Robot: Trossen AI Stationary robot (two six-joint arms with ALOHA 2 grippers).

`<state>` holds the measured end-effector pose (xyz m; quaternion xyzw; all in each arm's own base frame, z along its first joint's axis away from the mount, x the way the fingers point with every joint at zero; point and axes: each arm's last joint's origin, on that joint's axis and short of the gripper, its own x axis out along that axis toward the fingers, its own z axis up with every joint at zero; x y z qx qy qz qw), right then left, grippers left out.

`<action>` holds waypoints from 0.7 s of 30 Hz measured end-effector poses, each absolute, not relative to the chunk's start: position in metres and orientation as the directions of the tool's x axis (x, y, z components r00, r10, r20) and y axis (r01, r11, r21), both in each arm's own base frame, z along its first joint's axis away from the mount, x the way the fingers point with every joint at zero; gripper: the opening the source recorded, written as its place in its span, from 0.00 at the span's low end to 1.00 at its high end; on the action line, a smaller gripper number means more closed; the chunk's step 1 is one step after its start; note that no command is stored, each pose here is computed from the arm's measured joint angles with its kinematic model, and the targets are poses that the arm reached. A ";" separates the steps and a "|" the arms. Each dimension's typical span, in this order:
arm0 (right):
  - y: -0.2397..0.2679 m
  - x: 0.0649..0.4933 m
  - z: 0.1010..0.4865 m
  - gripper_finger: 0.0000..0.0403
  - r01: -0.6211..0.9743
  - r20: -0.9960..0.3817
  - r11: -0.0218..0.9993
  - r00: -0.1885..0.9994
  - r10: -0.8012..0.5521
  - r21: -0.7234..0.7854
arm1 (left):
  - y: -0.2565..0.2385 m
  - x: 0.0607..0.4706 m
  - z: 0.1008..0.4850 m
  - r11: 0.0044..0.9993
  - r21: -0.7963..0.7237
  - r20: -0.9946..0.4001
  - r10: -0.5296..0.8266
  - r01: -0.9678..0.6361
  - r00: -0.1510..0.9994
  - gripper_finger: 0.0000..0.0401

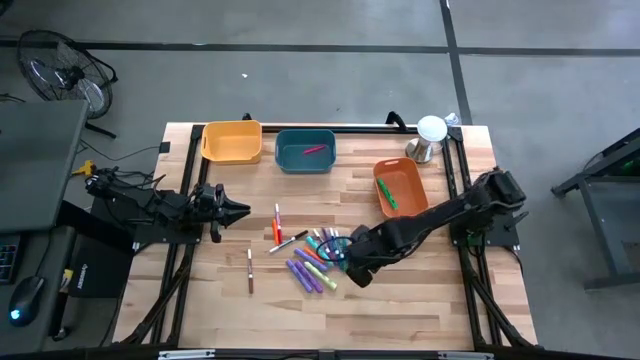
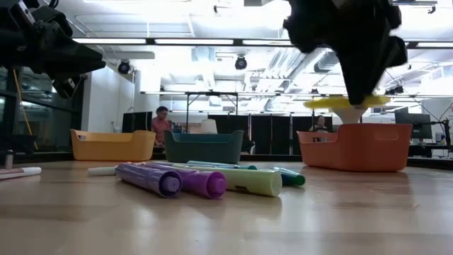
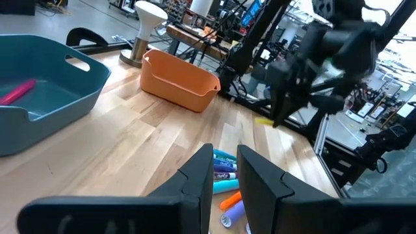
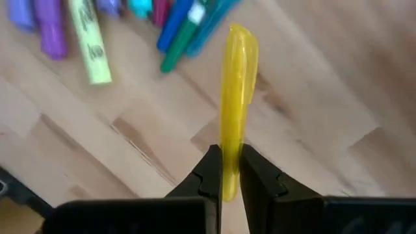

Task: Pick & Place Markers
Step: Put the yellow pen into the blue bin

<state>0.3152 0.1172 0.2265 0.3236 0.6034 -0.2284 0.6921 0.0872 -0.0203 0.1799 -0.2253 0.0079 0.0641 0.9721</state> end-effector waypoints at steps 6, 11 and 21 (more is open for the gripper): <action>0.110 0.310 0.253 0.06 0.680 -0.947 0.700 0.320 -0.017 0.218 | -0.020 0.087 0.180 0.890 -0.437 -0.044 0.121 -0.128 0.992 0.17; 0.108 0.312 0.267 0.06 0.634 -0.892 0.734 0.443 -0.087 0.244 | -0.020 0.087 0.180 0.889 -0.440 -0.039 0.127 -0.131 0.991 0.17; 0.106 0.331 0.279 0.06 0.527 -0.751 0.799 0.643 -0.150 0.292 | -0.020 0.087 0.183 0.880 -0.456 -0.017 0.139 -0.131 0.990 0.17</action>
